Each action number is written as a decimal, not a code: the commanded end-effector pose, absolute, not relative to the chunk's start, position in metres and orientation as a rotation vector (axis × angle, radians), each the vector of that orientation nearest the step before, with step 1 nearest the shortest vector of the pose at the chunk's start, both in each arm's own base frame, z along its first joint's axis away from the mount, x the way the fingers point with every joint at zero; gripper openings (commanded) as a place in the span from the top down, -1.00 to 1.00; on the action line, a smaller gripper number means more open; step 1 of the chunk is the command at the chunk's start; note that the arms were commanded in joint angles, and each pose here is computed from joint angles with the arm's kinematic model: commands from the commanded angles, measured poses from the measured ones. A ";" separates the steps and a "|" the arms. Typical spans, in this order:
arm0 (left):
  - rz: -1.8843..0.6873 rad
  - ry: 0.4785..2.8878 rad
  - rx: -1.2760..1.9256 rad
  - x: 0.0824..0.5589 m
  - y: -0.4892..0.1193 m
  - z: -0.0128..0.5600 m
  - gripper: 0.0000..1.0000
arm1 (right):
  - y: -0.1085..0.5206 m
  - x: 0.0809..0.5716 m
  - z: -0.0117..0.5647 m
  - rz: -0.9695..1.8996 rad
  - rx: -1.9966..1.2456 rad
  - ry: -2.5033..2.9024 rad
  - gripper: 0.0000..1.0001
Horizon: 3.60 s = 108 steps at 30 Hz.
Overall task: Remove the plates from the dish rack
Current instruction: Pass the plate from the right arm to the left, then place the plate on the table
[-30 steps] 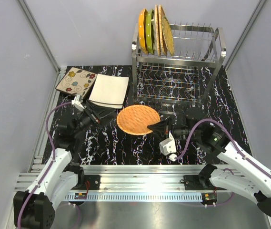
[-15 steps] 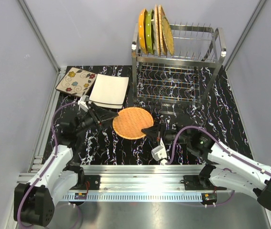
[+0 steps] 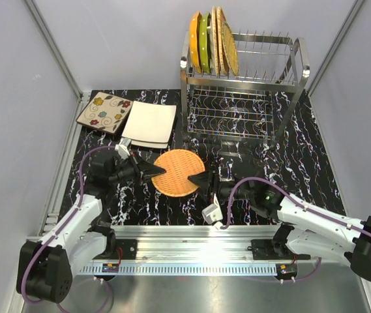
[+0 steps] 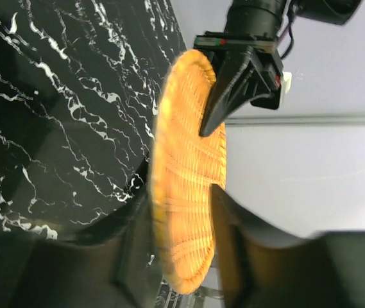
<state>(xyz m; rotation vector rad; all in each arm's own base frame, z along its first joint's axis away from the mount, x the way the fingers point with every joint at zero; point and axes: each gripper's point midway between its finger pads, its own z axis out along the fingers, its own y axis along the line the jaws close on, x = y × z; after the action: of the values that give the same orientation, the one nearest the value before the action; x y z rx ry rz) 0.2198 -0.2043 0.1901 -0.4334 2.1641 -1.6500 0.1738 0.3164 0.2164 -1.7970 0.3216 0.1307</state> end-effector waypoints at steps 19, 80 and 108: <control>-1.216 1.906 -0.223 0.247 -0.168 0.157 1.00 | 0.278 0.205 0.247 0.295 -1.396 1.054 -0.99; -0.711 1.266 -1.176 0.306 0.093 0.113 1.00 | 0.230 0.270 0.258 0.690 -0.403 1.721 -1.00; -0.626 1.429 -1.367 0.326 0.131 0.046 -0.29 | 0.236 0.298 0.321 0.624 -0.495 1.582 -1.00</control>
<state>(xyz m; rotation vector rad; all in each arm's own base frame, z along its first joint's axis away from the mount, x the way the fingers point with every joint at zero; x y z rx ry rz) 0.3238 0.1167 0.0439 -1.4520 1.3313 -0.7836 0.2902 0.2337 0.2771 -0.4684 1.7062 0.6336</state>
